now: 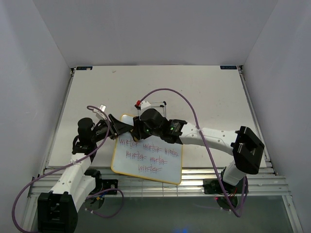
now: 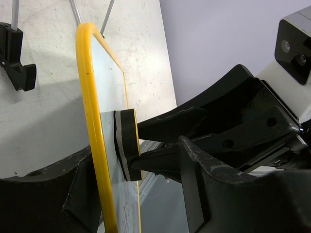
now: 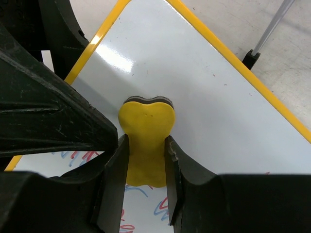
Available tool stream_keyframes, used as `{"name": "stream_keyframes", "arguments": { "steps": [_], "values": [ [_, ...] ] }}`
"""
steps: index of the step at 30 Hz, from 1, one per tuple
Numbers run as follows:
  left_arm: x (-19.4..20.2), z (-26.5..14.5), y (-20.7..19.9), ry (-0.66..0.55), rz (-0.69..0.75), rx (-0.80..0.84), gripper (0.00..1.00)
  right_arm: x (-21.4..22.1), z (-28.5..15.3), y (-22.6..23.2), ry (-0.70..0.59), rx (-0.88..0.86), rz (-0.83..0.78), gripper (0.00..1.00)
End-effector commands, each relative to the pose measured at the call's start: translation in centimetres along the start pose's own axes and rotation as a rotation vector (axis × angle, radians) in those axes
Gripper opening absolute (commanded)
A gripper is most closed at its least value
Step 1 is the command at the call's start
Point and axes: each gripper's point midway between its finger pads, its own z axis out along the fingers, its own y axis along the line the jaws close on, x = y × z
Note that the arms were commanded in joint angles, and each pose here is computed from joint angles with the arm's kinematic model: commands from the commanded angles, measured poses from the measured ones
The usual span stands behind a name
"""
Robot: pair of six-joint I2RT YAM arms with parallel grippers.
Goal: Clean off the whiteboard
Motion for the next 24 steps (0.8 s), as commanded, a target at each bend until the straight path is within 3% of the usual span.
{"name": "stream_keyframes", "arguments": {
  "steps": [1, 8, 15, 20, 24],
  "values": [
    [2.6, -1.4, -4.5, 0.140, 0.114, 0.195, 0.65, -4.6, 1.0, -3.2, -0.164, 0.126, 0.055, 0.21],
    [2.6, -1.5, -4.6, 0.135, 0.112, 0.197, 0.65, -4.8, 1.0, -3.8, -0.170, 0.157, 0.034, 0.21],
    [2.5, -1.5, -4.7, 0.134, 0.109, 0.196, 0.65, -4.8, 1.4, -1.5, -0.190, 0.002, -0.056, 0.20],
    [2.5, -1.4, -4.3, 0.130, 0.100, 0.186, 0.65, -3.9, 0.2, 1.7, -0.160, -0.162, -0.157, 0.21],
    [2.4, -1.3, -4.1, 0.123, 0.097, 0.180, 0.65, -2.9, -0.6, 2.3, -0.101, -0.195, -0.140, 0.20]
  ]
}}
